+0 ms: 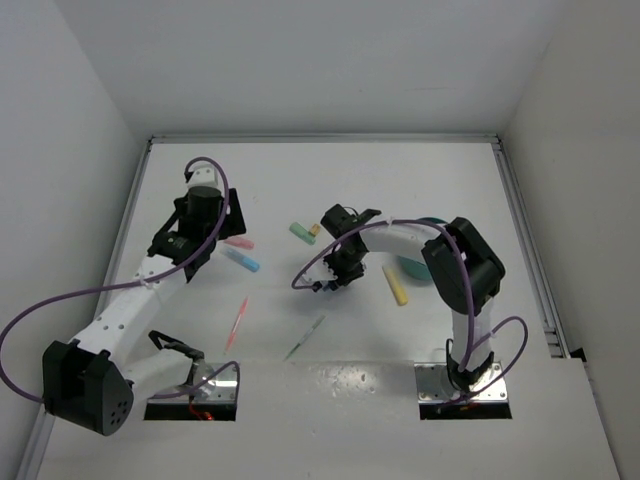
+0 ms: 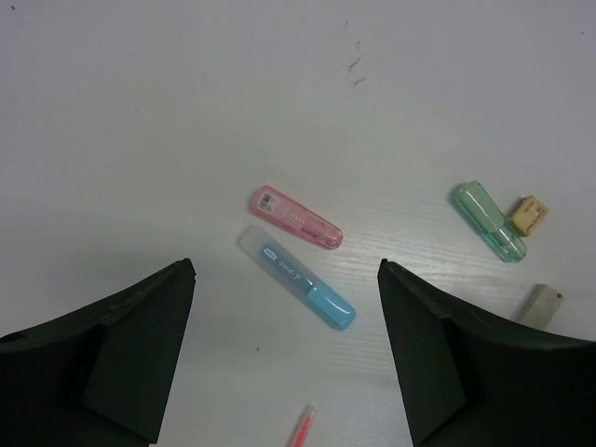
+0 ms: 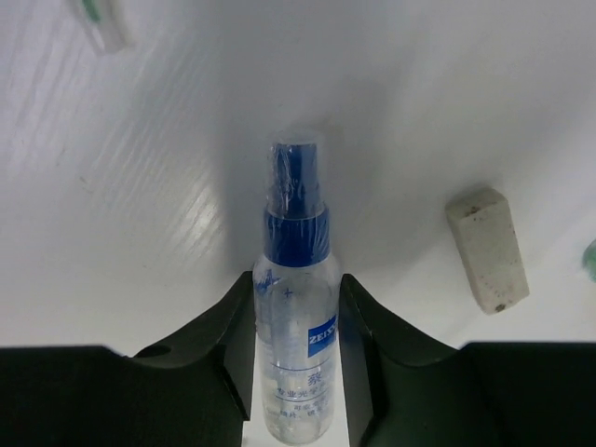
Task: Sort the stationery into containers
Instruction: Pick up the stationery from the center of the board, then place the stationery in the storage box.
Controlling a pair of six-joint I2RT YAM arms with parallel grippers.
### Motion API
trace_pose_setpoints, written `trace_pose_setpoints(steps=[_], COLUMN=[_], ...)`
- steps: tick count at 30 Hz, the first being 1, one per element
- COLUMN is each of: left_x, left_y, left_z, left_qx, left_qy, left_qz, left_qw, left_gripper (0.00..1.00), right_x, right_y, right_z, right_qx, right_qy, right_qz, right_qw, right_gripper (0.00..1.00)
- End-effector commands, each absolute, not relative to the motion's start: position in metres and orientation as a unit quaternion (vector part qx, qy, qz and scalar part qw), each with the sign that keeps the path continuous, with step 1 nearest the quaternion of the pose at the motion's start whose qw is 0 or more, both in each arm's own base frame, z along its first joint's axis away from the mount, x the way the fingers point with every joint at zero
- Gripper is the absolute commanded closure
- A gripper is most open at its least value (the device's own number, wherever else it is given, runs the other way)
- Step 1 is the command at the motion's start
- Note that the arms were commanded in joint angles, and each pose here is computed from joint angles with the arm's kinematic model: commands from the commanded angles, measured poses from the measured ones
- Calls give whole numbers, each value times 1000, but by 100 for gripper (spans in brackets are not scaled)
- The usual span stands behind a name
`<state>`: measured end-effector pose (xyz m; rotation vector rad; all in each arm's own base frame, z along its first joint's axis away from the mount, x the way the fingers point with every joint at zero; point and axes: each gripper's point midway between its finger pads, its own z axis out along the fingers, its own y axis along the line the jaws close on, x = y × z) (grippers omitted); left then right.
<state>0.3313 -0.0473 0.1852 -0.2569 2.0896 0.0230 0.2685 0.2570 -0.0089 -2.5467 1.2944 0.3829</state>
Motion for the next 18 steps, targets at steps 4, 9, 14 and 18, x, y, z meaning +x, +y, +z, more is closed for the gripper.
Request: trace_pose_setpoints(steps=[4, 9, 14, 18], left_x=[332, 332, 331, 331], left_y=[-46, -47, -49, -50], left_z=[201, 203, 204, 203], left_qx=[-106, -104, -103, -100], left_qy=[848, 846, 845, 846], left_qz=[6, 0, -5, -10], left_qw=[519, 522, 525, 524], left_gripper=[15, 15, 15, 15], right_x=[310, 368, 370, 361], right_y=[307, 249, 180, 153], right_z=[120, 184, 197, 202], right_qx=[-713, -440, -243, -162], right_qy=[606, 755, 818, 813], right_qz=[158, 18, -62, -42], right_qw=[316, 486, 517, 558], right_gripper=[100, 100, 100, 100])
